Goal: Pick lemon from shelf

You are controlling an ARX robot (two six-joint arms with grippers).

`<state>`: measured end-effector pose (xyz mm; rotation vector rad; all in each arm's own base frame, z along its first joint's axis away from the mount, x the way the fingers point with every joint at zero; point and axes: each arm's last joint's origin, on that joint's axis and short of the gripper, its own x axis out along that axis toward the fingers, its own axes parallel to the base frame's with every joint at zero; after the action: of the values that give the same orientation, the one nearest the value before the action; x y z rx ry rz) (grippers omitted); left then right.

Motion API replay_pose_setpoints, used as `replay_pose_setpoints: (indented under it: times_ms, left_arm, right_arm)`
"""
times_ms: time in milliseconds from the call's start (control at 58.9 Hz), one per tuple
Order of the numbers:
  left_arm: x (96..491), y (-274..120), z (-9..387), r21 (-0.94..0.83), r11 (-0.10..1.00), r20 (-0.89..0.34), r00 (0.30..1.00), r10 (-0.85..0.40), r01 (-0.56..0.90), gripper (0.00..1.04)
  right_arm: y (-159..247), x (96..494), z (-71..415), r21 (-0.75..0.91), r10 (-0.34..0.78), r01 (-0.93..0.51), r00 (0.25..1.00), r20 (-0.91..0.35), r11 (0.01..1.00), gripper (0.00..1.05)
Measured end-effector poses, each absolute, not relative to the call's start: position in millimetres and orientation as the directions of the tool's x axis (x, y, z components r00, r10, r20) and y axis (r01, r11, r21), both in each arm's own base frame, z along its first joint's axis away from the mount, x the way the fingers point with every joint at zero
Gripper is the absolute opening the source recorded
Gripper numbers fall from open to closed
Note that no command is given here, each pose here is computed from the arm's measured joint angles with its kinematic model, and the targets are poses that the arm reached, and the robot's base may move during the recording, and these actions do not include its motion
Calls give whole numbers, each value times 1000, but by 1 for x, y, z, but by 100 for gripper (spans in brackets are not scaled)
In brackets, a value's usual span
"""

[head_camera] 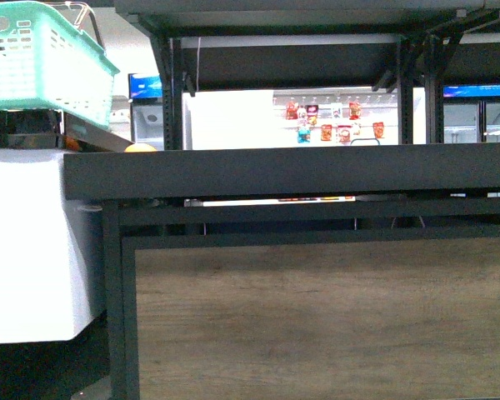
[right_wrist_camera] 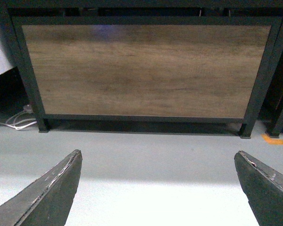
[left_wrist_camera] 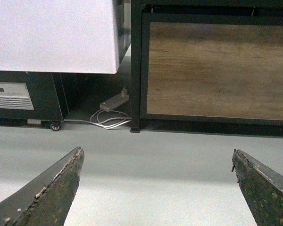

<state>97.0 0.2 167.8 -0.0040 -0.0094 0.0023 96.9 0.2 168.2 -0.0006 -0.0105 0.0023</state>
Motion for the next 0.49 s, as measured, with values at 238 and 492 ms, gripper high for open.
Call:
replay_pose_setpoints:
  times_ms: [238,492]
  left_arm:
    - [97,0,168,-4,1000,9,1000,2,-2,97]
    - [97,0,168,-4,1000,10,1000,2,-2,97]
  right_arm:
    - [0,97,168,-1,2,-2,1000,10,1000,97]
    - [0,97,168,-1,2,-2,1000,10,1000,97]
